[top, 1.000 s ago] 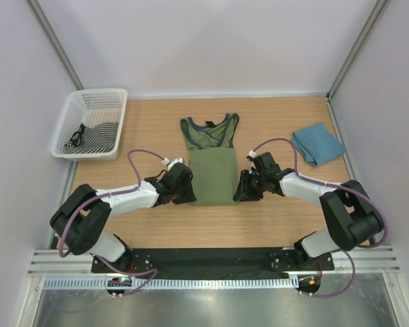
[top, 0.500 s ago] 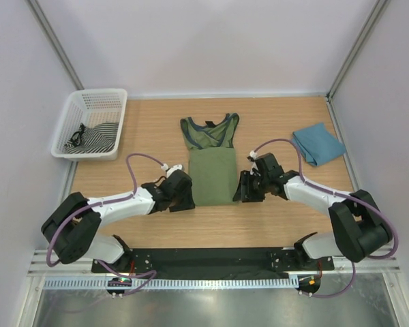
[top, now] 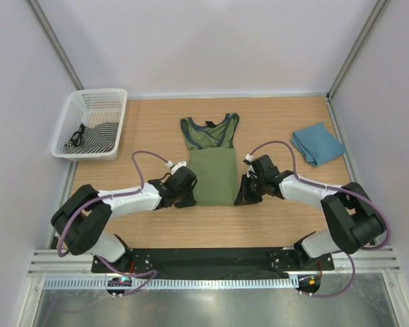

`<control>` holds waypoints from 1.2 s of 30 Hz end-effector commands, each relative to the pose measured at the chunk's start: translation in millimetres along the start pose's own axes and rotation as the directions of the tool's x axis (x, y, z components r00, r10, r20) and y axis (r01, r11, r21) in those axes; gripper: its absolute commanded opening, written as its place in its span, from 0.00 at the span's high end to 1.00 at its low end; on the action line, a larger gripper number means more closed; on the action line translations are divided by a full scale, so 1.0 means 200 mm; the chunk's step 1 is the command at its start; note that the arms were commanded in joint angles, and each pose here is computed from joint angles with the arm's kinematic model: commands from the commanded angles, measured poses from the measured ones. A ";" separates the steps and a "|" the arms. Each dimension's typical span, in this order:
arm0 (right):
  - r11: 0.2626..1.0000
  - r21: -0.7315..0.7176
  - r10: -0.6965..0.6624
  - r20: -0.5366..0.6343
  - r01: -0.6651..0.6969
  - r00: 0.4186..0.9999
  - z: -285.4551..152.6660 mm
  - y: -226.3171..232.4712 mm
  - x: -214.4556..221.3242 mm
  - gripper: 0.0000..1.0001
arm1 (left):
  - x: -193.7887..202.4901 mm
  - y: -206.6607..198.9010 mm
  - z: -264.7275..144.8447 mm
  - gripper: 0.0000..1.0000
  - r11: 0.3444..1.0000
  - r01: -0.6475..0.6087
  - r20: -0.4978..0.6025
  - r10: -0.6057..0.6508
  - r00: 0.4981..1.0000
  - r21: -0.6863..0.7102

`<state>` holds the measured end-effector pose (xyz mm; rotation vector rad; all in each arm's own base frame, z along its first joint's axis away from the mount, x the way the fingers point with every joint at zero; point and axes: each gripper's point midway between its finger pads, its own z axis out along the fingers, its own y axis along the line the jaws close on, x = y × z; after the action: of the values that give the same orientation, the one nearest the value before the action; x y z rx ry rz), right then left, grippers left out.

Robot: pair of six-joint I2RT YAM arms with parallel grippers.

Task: Fold and stack the tank tops
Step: Fold the tank top

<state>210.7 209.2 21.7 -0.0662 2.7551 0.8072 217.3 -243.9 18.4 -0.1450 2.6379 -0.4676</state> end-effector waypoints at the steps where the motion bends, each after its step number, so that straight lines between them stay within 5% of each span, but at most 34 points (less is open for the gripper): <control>1: 0.999 -0.026 -0.026 0.021 0.027 0.999 -0.05 0.05 -0.01 0.99 | 0.04 0.03 -0.03 1.00 1.000 -0.011 -0.008 0.010 1.000 -0.007; 12: 0.998 -0.020 -0.058 0.061 0.059 0.996 -0.33 0.16 0.11 0.99 | 0.19 -0.06 -0.37 1.00 0.997 -0.043 0.000 0.043 0.999 0.066; 28: 0.983 -0.011 -0.172 0.263 0.181 0.950 -0.83 0.46 -0.19 0.99 | -0.06 -0.21 -0.87 1.00 0.984 -0.043 0.117 0.023 0.993 0.173; 36: 0.971 0.058 -0.238 0.283 0.231 0.929 -0.83 0.56 -0.44 0.99 | -0.27 -0.27 -0.97 1.00 0.991 -0.031 0.193 0.005 0.981 0.131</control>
<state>224.8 212.9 227.9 -0.2173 2.4572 0.7265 165.7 -240.2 218.4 -0.0886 2.4194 -0.6843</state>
